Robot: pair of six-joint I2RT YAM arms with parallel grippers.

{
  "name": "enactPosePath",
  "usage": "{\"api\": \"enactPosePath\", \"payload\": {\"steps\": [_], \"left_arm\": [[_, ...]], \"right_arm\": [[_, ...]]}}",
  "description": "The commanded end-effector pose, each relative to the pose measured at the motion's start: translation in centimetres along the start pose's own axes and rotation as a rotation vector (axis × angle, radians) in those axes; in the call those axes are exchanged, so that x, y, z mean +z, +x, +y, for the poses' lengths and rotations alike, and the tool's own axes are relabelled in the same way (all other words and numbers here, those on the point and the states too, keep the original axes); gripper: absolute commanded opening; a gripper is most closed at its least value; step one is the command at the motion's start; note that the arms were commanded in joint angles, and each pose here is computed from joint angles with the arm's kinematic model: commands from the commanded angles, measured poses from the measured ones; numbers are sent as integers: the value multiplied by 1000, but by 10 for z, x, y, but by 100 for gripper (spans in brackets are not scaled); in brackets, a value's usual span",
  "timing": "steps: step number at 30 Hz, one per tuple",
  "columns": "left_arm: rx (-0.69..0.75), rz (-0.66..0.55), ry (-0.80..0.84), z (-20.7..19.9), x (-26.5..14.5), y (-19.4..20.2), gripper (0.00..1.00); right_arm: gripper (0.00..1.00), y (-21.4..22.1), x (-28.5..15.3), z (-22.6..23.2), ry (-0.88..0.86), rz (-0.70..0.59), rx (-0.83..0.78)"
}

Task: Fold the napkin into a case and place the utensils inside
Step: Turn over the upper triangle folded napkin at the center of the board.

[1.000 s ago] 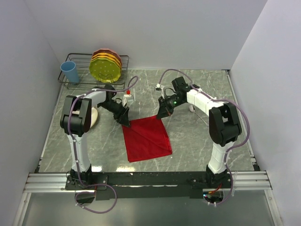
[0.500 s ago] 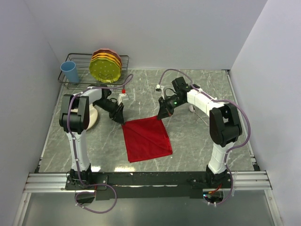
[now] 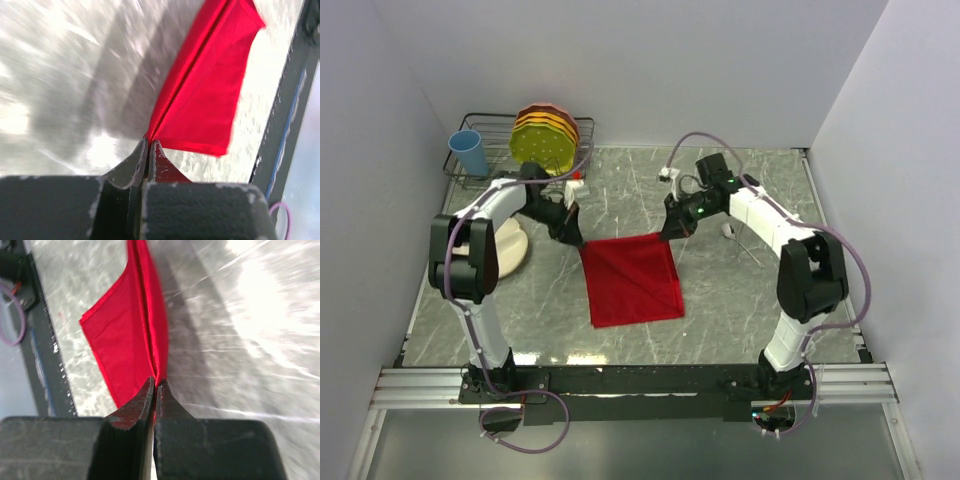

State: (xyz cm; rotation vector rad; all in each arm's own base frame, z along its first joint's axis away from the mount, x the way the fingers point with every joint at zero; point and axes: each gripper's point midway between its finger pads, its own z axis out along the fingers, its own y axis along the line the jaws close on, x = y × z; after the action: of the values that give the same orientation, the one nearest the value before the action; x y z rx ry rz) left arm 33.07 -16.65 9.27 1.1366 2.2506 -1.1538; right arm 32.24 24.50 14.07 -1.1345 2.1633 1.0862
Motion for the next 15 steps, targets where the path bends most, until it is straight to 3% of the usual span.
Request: {"api": "enactPosePath", "payload": {"steps": [1, 9, 11, 15], "left_arm": [[69, -145, -186, 10, -46, -86, 1], [384, -439, -579, 33, -139, -231, 1], [470, -469, -658, 26, -155, -244, 1], [585, -435, -706, 34, -137, -225, 1]], "right_arm": [[0, -63, -55, -18, 194, -156, -190], [0, -178, -141, -73, 487, -362, -531], [0, -191, -151, -76, 526, -387, -616], [0, -173, -135, -75, 535, -343, -771]]}}
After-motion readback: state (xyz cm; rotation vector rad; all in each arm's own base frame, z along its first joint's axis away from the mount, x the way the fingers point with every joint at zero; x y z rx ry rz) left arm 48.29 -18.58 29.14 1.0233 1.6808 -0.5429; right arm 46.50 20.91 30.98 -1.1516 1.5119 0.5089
